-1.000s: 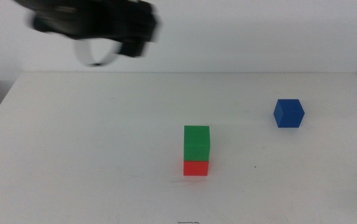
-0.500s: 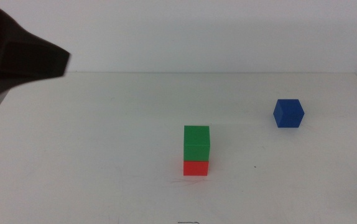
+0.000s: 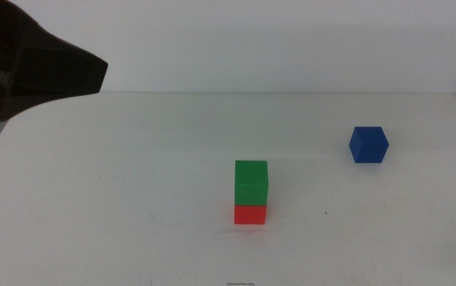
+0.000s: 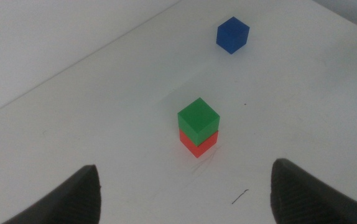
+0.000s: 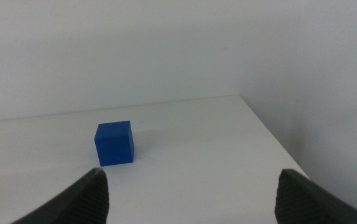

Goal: Stack red cubes first, then green, then blue cubes in a specific spot.

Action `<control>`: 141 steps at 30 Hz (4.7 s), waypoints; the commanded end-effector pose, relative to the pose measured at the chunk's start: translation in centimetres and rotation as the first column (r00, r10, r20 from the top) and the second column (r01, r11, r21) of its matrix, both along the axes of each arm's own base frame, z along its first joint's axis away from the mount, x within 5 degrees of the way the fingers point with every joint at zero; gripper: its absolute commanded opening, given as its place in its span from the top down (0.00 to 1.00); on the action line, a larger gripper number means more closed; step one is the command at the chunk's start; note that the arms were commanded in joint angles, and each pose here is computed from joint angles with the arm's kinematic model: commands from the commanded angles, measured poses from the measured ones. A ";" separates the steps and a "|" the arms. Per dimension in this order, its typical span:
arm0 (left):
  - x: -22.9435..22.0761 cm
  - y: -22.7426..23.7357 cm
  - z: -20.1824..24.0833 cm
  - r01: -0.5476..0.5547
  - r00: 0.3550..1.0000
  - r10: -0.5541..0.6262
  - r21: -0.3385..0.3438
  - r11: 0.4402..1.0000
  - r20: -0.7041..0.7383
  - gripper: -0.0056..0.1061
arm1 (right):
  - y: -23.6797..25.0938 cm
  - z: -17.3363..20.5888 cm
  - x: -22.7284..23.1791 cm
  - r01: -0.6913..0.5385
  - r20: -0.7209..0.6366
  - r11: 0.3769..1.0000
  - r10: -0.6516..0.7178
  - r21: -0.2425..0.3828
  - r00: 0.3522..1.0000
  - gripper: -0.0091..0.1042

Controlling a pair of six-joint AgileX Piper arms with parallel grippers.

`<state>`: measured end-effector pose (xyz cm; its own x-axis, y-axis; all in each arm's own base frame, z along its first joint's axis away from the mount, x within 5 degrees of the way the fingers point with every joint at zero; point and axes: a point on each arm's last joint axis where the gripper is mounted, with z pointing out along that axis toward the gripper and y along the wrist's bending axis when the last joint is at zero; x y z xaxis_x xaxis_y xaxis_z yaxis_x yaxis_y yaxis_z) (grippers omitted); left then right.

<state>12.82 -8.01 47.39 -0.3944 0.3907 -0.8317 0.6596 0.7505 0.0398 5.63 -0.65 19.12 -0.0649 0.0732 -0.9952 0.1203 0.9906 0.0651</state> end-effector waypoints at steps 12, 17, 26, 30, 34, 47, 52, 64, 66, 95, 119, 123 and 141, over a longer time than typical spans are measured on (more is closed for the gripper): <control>-0.1 0.0 1.2 -0.005 0.997 0.010 -0.064 0.998 0.072 0.11 | -0.3 6.6 1.2 0.000 -0.156 0.999 -0.007 -0.042 0.988 0.21; -0.1 0.0 1.2 -0.006 0.997 0.010 -0.063 0.998 0.072 0.11 | -0.1 10.2 3.5 -0.078 -0.322 0.993 0.045 -0.090 0.946 0.21; -0.1 0.0 1.2 -0.006 0.997 0.010 -0.063 0.998 0.072 0.11 | 4.0 14.8 9.5 -0.336 -0.479 0.942 0.288 -0.016 0.829 0.21; -0.1 0.0 1.2 -0.006 0.997 0.010 -0.063 0.998 0.072 0.11 | 6.1 16.5 12.3 -0.352 -0.559 0.927 0.362 0.131 0.746 0.21; -0.1 0.0 1.2 -0.006 0.997 0.010 -0.063 0.998 0.072 0.11 | 7.6 18.6 15.2 -0.326 -0.661 0.916 0.397 0.235 0.637 0.21; -0.1 0.0 1.2 -0.006 0.997 0.010 -0.063 0.998 0.072 0.11 | 9.6 19.8 23.7 -0.277 -0.764 0.942 0.319 0.190 0.561 0.21; -0.1 0.0 1.2 -0.006 0.997 0.010 -0.063 0.998 0.072 0.11 | 9.6 18.0 28.2 -0.218 -0.806 0.962 0.258 0.164 0.532 0.21; -0.1 0.0 1.2 -0.006 0.997 0.010 -0.063 0.998 0.072 0.11 | 6.3 13.1 38.2 -0.111 -0.870 0.982 0.185 0.151 0.457 0.21; -0.1 0.0 1.2 -0.006 0.997 0.010 -0.063 0.998 0.072 0.11 | 5.7 12.5 39.3 -0.094 -0.872 0.984 0.179 0.153 0.456 0.21; -0.1 0.0 1.2 -0.006 0.997 0.010 -0.063 0.998 0.072 0.11 | 5.9 5.2 42.6 -0.074 -0.937 0.987 0.160 0.144 0.309 0.21; -0.1 0.0 1.2 -0.006 0.997 0.010 -0.063 0.998 0.072 0.11 | 6.5 3.3 42.8 -0.068 -0.941 0.977 0.213 0.203 0.261 0.45; -0.1 0.0 1.2 -0.006 0.997 0.010 -0.063 0.998 0.072 0.11 | 6.5 3.3 42.8 -0.068 -0.943 0.978 0.206 0.195 0.262 0.54; -0.1 0.0 1.2 -0.006 0.997 0.010 -0.063 0.998 0.072 0.11 | 7.5 12.0 35.7 -0.172 -0.919 0.979 0.162 0.106 0.360 0.93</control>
<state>12.92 -8.01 47.38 -0.3915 0.3931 -0.8320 0.6581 0.7516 0.0454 43.73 7.54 28.05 -0.9549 -0.0391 -0.2944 -0.0570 0.9970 0.0523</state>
